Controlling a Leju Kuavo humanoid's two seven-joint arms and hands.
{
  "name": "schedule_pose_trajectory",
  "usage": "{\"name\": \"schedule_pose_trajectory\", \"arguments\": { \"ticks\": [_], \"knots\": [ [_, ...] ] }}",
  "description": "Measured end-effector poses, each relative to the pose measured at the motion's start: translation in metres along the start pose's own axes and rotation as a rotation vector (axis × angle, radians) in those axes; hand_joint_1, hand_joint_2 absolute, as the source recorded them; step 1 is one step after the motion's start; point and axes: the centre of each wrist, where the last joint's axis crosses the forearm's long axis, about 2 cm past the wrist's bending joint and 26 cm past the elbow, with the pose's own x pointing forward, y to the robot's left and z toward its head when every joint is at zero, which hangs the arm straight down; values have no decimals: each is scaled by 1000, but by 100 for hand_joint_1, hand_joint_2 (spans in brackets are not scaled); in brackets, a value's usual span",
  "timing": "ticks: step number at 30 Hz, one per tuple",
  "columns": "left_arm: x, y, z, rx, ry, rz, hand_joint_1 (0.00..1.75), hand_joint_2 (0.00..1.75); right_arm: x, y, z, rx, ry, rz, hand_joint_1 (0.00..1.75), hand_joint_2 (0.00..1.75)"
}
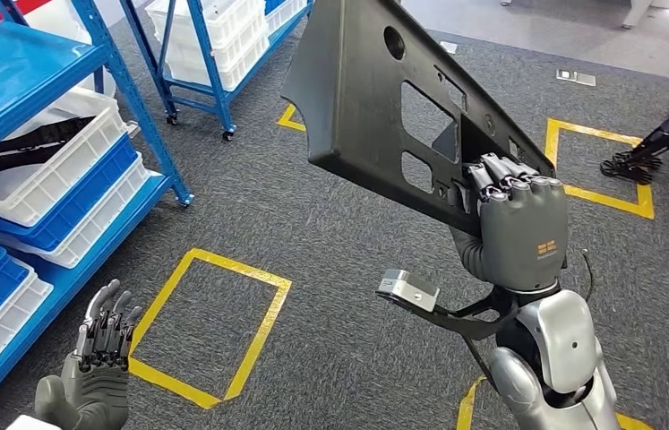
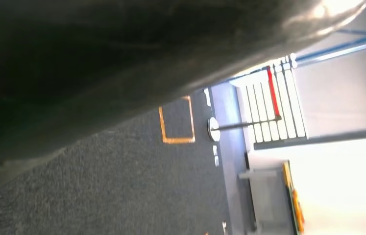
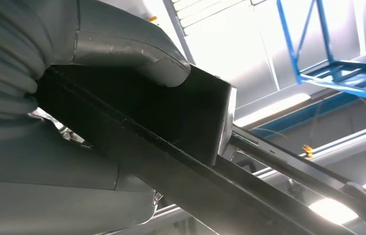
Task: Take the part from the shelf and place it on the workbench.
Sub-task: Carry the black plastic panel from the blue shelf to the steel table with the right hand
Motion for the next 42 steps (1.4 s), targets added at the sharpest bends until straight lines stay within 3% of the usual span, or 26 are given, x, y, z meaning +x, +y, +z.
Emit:
{"name": "schedule_pose_trajectory", "arguments": {
  "ticks": [42],
  "knots": [
    [3, 2, -9, 23, -15, 1, 0, 0, -13, 3, -1, 0, 49, -57, 175, 175]
  ]
}}
